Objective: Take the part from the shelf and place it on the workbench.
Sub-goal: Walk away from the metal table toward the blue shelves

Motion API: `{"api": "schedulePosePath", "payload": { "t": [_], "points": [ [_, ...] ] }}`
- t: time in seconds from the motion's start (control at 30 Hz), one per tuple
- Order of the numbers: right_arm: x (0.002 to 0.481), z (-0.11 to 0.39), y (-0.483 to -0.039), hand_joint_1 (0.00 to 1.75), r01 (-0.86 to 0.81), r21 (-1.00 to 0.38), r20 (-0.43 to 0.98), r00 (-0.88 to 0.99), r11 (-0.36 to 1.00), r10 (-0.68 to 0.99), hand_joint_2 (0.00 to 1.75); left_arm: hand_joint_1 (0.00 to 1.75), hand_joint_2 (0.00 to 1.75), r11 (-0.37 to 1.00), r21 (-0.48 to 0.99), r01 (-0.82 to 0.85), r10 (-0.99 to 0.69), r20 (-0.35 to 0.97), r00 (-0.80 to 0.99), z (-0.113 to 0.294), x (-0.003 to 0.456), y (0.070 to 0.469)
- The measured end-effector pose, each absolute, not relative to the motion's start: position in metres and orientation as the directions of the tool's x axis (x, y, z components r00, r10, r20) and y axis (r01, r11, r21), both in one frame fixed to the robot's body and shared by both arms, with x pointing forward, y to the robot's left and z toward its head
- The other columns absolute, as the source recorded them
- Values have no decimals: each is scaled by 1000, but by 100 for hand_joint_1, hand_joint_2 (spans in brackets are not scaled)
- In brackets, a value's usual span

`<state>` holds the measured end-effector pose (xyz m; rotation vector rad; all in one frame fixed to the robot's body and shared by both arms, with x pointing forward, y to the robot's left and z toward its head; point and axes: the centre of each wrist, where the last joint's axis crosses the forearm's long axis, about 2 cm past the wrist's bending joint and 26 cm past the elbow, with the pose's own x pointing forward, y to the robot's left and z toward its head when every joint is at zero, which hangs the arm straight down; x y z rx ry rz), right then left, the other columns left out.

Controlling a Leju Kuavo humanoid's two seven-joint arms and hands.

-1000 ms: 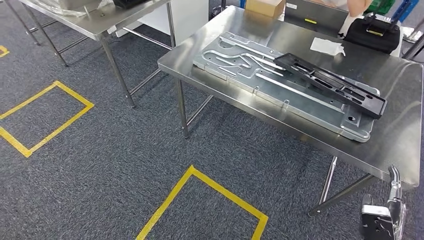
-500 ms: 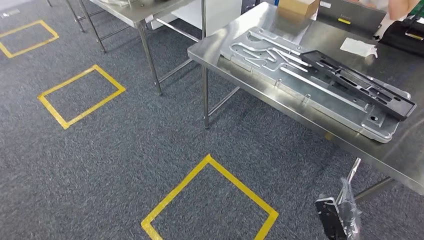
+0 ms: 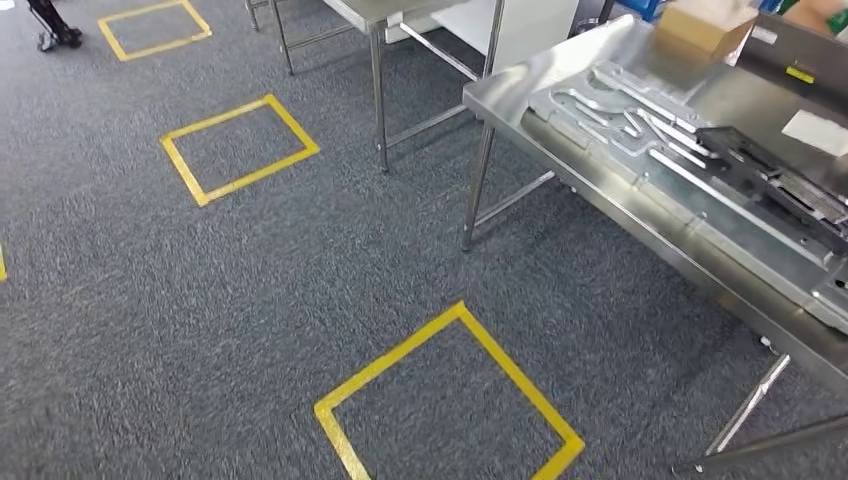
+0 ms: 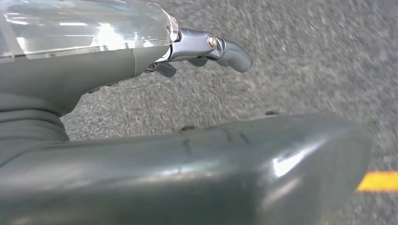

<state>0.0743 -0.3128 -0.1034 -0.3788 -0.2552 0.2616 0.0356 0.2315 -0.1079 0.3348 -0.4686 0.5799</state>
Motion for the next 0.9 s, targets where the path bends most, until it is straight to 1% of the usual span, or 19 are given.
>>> {"api": "schedulePosePath", "payload": {
  "t": [0.13,0.23,0.4,0.6,0.77,0.9],
  "points": [
    [56,-108,-305,0,-157,-292,70,980,943,185,0,0,0,798,172,-578,426,517,742,-108,35,233],
    [51,-110,-301,0,-115,-257,41,991,960,130,0,0,0,810,176,-560,407,519,752,-108,35,235],
    [49,-110,-297,0,-49,-228,65,996,972,65,0,0,0,836,173,-520,365,533,763,-109,35,239],
    [48,-110,-288,0,-11,-203,96,995,979,32,0,0,0,858,176,-483,321,551,770,-110,35,248],
    [48,-110,-284,0,-6,-189,102,994,982,25,0,0,0,859,174,-481,321,550,771,-110,34,252],
    [52,-110,-282,0,-7,-176,97,995,984,24,0,0,0,857,144,-494,346,548,761,-110,35,253]
  ]
}}
